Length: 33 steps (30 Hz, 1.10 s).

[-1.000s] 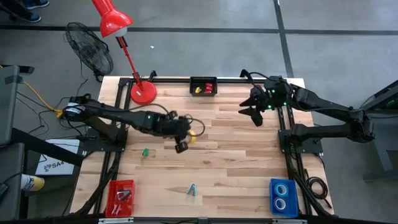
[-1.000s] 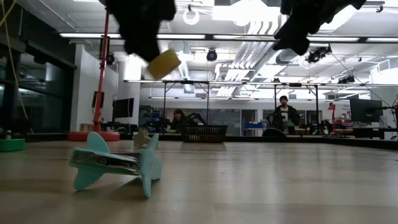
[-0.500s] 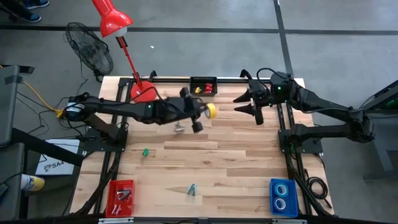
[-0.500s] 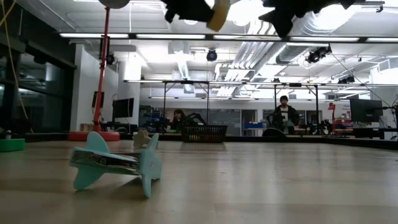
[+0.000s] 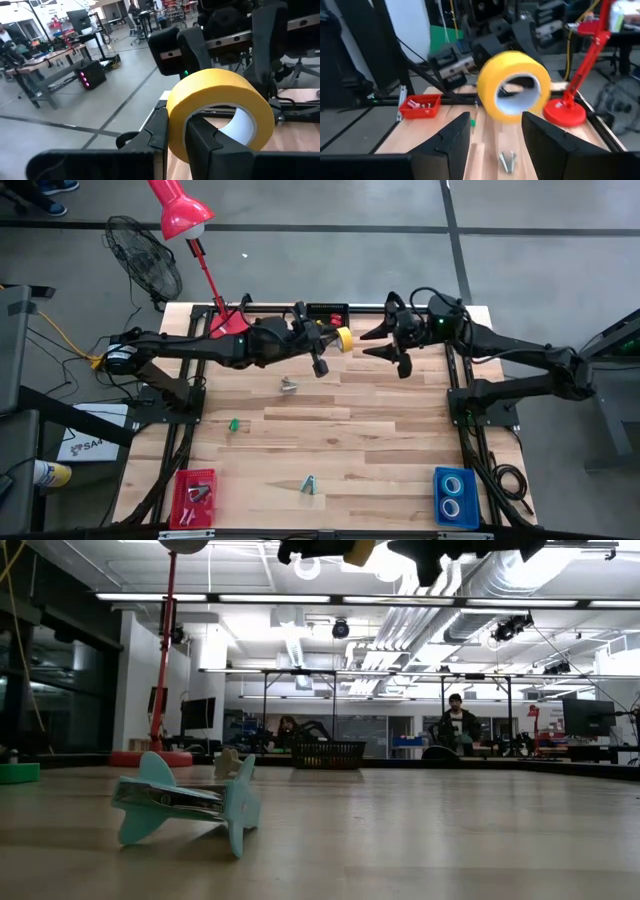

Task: Pick and place Stapler, Stapler remover, tape
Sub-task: Put the yellow tape into the blue basket

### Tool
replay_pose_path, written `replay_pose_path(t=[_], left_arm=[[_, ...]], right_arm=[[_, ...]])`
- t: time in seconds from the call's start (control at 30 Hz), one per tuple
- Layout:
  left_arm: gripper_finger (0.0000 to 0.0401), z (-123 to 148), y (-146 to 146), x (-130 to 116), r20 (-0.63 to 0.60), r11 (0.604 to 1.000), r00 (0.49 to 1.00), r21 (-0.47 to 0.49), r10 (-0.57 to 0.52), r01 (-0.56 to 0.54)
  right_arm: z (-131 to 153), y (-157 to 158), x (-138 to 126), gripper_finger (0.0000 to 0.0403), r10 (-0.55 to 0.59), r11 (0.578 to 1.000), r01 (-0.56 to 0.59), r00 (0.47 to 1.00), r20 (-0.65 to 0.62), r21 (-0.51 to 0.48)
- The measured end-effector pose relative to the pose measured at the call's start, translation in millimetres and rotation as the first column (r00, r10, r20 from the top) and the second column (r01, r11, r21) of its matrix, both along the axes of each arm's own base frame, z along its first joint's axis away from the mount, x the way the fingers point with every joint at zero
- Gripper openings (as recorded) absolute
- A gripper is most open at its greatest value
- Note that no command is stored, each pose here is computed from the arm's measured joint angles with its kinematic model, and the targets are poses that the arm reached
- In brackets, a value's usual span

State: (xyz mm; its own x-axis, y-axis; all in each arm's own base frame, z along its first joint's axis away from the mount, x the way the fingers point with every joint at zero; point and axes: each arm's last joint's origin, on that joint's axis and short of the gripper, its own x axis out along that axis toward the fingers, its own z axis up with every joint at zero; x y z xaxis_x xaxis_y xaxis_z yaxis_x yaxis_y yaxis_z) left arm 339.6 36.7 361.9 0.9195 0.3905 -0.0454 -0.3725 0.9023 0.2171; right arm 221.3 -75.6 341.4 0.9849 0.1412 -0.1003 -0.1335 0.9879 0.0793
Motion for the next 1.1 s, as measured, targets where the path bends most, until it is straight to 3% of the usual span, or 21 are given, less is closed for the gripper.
replay_pose_path(t=[0.3, 0.67, 1.1], left_arm=[[0.0035, -0.1, -1.0, 0.1, -0.002, 1.0, 1.0, 0.002, -0.007, 0.007], [0.0035, -1.2, -1.1, 0.2, -0.013, 1.0, 1.0, 0.003, -0.009, 0.009], [0.0035, -1.6, -1.5, 0.5, -0.017, 1.0, 1.0, 0.002, -0.026, 0.026]], right_arm=[[-10.1, 5.8, 28.1, 0.017, 0.038, 0.999, -0.037, 0.999, 0.034, -0.018], [-14.3, 12.3, 43.4, 0.0163, 0.076, 0.997, -0.074, 0.994, 0.077, -0.029], [-14.8, 11.9, 44.5, 0.0085, 0.077, 0.997, -0.075, 0.994, 0.079, -0.026]])
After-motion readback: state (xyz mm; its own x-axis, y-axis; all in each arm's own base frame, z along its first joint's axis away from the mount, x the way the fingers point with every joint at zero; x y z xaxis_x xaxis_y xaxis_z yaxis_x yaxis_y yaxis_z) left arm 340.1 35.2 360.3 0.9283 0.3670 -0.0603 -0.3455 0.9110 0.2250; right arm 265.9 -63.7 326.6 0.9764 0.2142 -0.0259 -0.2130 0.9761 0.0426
